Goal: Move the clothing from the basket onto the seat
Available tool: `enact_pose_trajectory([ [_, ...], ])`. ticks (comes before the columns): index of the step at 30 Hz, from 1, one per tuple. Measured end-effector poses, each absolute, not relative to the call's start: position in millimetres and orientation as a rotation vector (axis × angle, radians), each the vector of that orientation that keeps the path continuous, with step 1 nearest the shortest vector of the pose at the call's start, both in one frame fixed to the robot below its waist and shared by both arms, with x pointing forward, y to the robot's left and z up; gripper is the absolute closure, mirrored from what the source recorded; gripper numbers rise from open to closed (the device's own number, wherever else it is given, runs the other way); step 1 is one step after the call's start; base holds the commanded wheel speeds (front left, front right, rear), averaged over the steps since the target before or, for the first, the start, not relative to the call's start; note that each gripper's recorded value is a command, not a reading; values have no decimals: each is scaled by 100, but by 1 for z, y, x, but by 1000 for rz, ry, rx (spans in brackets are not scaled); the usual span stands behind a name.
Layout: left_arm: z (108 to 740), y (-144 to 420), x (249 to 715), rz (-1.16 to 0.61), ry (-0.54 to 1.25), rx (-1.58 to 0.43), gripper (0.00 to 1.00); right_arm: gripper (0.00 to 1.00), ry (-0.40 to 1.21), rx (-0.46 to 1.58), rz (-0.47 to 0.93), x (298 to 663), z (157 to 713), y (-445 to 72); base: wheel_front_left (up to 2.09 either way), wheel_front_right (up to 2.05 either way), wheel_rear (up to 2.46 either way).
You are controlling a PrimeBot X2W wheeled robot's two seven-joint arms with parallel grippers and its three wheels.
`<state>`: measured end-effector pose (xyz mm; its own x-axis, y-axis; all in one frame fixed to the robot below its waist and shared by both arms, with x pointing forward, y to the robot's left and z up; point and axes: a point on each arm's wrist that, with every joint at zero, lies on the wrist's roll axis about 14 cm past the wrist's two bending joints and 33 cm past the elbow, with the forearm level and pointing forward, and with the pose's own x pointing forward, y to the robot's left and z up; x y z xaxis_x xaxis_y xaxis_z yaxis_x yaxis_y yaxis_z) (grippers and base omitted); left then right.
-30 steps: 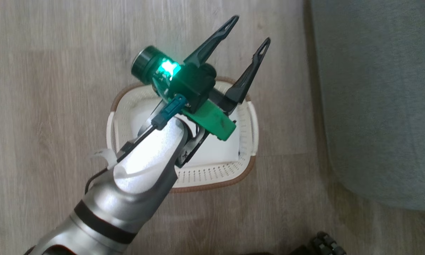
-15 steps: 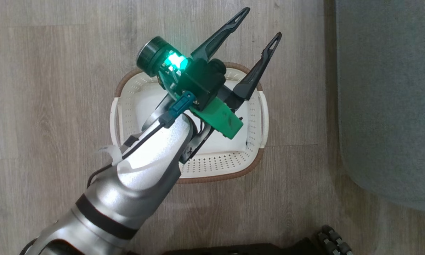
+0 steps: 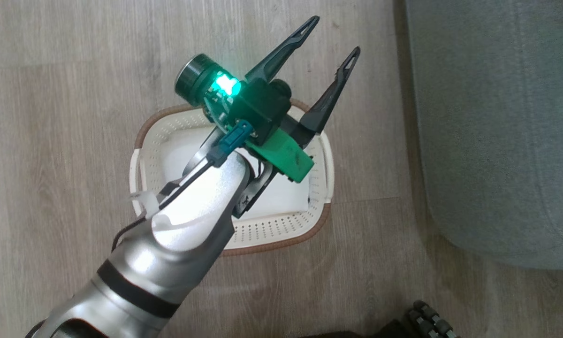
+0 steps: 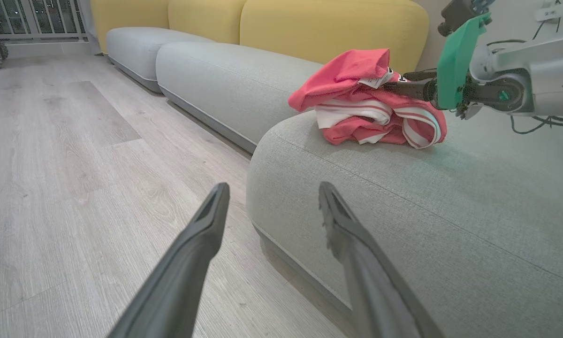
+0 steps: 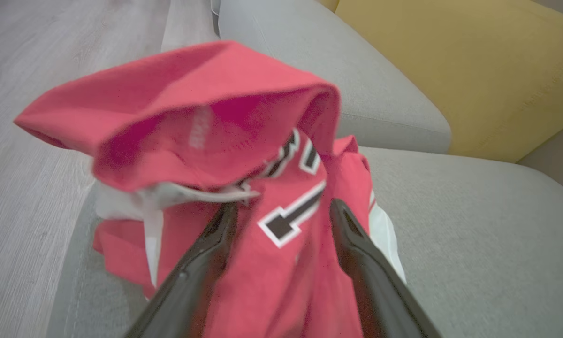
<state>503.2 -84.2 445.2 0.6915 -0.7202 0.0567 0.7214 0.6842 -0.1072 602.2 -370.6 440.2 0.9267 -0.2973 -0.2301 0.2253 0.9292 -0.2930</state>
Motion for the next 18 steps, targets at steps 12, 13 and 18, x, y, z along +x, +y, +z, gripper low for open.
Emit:
enact_pose_trajectory([
  [12,467,-91,488,-819,-25,-135,0,0,231,-240,-267,562,465,-372,0,0,0],
  [13,471,-91,487,-817,-30,-138,0,0,217,-239,-264,560,470,-371,0,0,0],
  [18,484,-88,474,-804,-30,-156,0,0,150,-226,-243,547,496,-363,0,0,0],
])
